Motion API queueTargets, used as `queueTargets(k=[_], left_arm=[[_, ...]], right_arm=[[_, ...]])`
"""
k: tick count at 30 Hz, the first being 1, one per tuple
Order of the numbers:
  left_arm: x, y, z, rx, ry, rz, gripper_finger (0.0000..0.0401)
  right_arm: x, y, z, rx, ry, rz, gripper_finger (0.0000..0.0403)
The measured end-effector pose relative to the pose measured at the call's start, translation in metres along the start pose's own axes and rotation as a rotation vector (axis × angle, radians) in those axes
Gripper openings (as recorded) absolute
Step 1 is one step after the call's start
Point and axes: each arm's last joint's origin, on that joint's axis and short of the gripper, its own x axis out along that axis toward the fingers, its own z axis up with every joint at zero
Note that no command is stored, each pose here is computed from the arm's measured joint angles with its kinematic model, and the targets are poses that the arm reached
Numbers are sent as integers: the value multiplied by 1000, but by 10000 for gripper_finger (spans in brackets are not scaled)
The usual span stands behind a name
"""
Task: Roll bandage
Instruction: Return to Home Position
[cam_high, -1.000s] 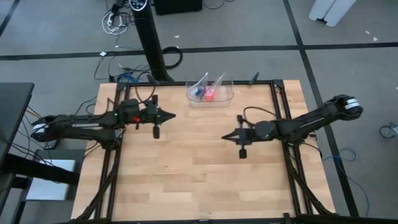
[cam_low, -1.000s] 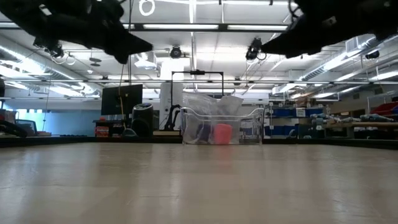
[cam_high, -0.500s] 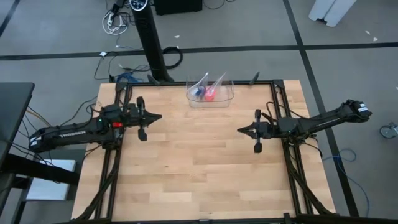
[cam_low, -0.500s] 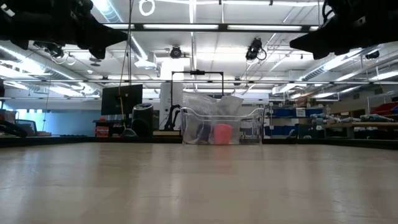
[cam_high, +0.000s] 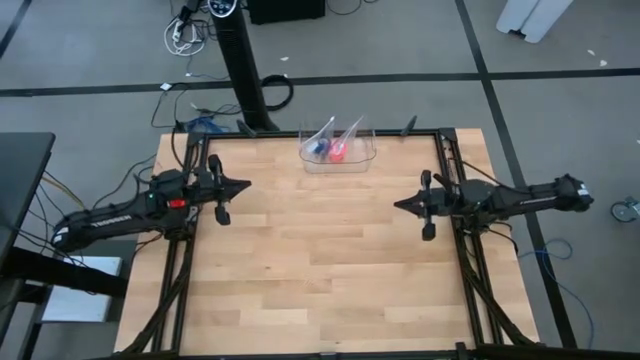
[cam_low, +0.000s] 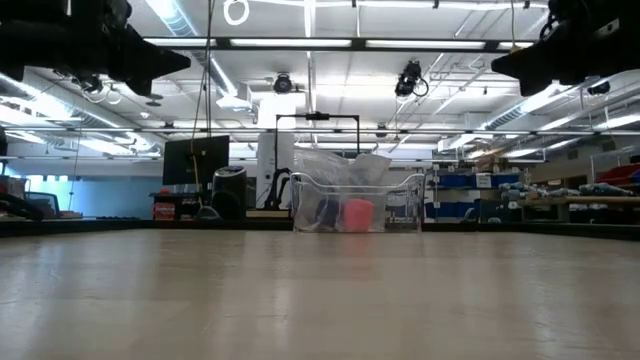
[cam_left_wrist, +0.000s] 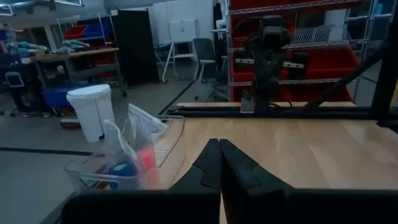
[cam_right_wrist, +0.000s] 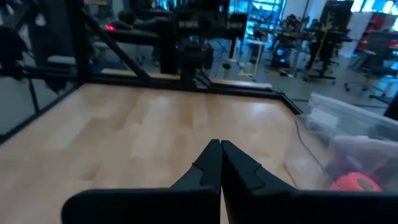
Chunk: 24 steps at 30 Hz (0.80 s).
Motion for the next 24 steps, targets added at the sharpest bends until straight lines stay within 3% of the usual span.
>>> queueTargets(k=[10, 24], left_arm=[[-5, 1, -26, -20, -34, 26, 0], [-24, 0, -29, -14, -62, 48, 5]], right_arm=[[-16, -20, 3, 40, -96, -22, 0], [-16, -19, -40, 85, -141, -34, 0]])
